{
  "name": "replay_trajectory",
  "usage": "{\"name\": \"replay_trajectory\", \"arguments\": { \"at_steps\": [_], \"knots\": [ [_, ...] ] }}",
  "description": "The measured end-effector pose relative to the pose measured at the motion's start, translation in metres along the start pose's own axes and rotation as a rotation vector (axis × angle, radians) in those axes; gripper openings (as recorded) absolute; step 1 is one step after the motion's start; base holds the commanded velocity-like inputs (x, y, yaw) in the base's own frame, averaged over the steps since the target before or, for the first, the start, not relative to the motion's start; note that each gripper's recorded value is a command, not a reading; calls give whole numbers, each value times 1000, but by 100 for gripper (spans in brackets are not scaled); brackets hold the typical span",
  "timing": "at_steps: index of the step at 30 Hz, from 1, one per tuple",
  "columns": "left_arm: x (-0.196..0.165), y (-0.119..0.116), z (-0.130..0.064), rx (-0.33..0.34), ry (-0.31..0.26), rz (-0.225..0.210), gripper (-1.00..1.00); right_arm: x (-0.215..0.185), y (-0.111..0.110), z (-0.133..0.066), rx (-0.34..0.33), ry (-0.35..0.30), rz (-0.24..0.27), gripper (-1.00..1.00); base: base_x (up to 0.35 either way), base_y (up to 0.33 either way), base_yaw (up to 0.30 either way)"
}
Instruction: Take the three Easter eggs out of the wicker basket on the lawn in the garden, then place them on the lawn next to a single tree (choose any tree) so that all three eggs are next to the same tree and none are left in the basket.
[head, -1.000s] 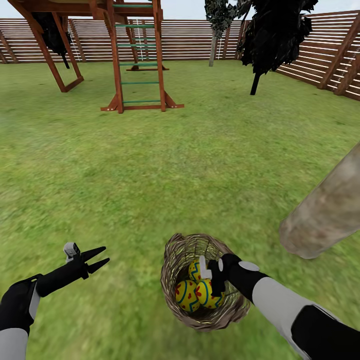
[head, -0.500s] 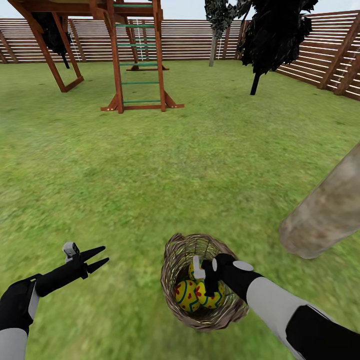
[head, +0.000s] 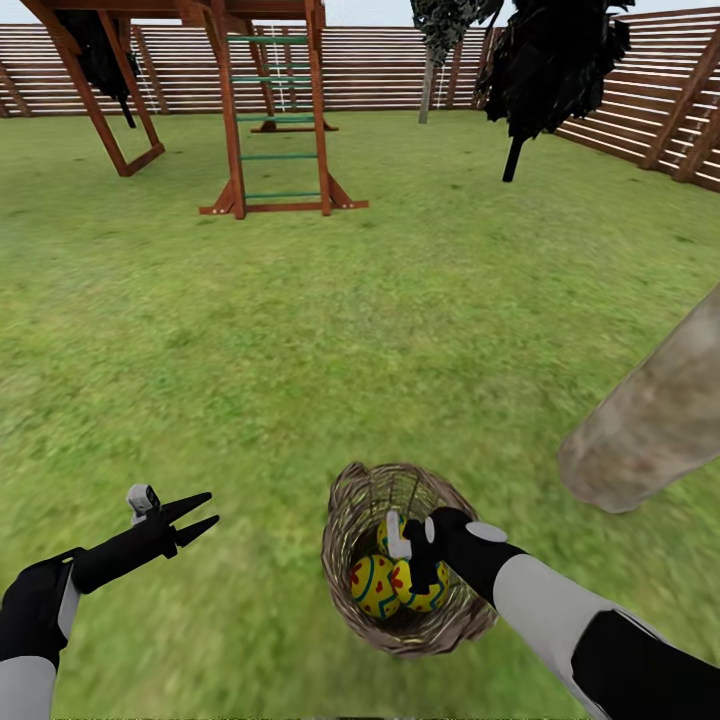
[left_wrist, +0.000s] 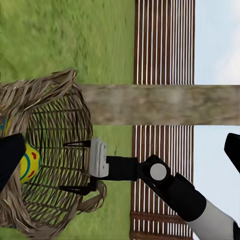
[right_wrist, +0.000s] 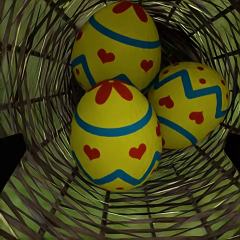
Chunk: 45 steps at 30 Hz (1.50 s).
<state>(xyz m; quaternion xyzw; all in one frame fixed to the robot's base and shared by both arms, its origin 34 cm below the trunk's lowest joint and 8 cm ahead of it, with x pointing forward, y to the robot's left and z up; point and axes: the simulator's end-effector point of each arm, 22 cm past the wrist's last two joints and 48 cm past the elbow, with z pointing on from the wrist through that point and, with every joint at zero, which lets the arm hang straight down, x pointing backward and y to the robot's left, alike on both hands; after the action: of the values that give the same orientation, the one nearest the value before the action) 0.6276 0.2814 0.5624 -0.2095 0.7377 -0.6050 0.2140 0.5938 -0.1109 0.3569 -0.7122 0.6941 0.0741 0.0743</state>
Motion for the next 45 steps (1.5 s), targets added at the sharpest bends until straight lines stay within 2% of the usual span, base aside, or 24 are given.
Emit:
{"name": "replay_trajectory", "arguments": {
  "at_steps": [8,15,45],
  "knots": [
    [1,6,0,-8,2,-8,100,0,0,5,0,-5,3,100,0,0,0],
    [3,12,0,-14,4,-17,100,-1,-8,5,7,-34,65,100,0,0,0],
    [9,36,0,-43,13,-57,100,6,7,27,-40,-31,83,100,0,0,0]
  ]
}}
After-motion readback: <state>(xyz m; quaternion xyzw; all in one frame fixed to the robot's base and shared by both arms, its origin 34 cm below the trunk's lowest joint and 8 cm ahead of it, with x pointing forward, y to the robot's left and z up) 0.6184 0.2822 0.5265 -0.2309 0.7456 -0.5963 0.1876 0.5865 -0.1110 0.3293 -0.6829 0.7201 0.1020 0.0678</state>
